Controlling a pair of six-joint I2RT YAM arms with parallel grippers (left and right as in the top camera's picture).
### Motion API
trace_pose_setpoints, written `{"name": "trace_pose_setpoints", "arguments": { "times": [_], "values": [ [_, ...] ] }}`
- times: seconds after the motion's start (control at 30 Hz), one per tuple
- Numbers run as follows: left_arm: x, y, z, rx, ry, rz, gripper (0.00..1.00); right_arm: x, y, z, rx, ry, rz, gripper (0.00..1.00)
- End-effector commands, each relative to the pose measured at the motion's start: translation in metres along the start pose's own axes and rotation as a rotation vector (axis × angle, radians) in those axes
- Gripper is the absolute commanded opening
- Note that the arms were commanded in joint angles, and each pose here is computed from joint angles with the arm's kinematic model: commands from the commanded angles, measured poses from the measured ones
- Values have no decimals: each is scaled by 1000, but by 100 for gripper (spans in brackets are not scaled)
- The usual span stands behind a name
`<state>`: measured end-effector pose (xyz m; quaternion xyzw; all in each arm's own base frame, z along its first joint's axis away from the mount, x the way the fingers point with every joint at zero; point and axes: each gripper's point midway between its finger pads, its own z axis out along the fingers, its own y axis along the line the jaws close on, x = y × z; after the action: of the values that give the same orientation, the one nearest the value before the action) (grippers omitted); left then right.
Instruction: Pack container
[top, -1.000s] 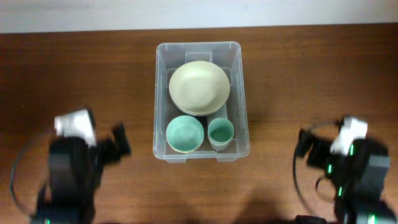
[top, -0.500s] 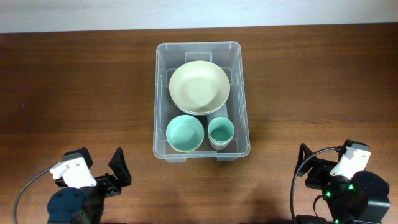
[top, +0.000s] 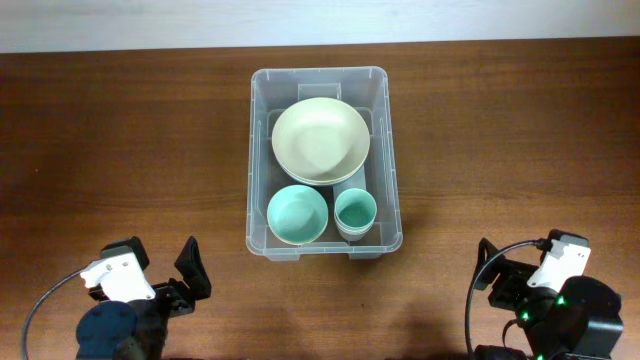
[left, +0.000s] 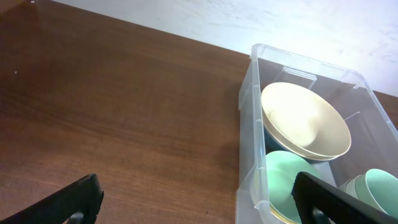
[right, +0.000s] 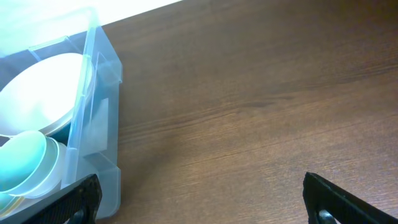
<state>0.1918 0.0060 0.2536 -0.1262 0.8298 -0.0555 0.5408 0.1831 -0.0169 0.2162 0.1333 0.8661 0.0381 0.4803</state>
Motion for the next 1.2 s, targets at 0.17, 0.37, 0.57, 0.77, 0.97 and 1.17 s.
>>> {"name": "trace_pose_setpoints", "arguments": {
  "times": [0.17,0.37,0.57,0.77,0.97,1.17],
  "values": [
    [1,1,0,0,-2,-8,100,18,21,4,-131,-111,-187,99],
    [2,1,0,-1,-2,-8,100,8,31,22,-191,-315,-202,99],
    [2,1,0,-1,-1,-8,100,-23,44,31,-209,-571,-324,99],
    [2,1,0,-1,-1,-8,100,-20,40,50,-188,-692,-327,99],
    [2,1,0,-1,-2,-8,100,-3,35,65,-162,-625,-379,99],
    [2,1,0,-1,-1,-8,100,28,37,82,-204,-483,-395,99]
  ]
}}
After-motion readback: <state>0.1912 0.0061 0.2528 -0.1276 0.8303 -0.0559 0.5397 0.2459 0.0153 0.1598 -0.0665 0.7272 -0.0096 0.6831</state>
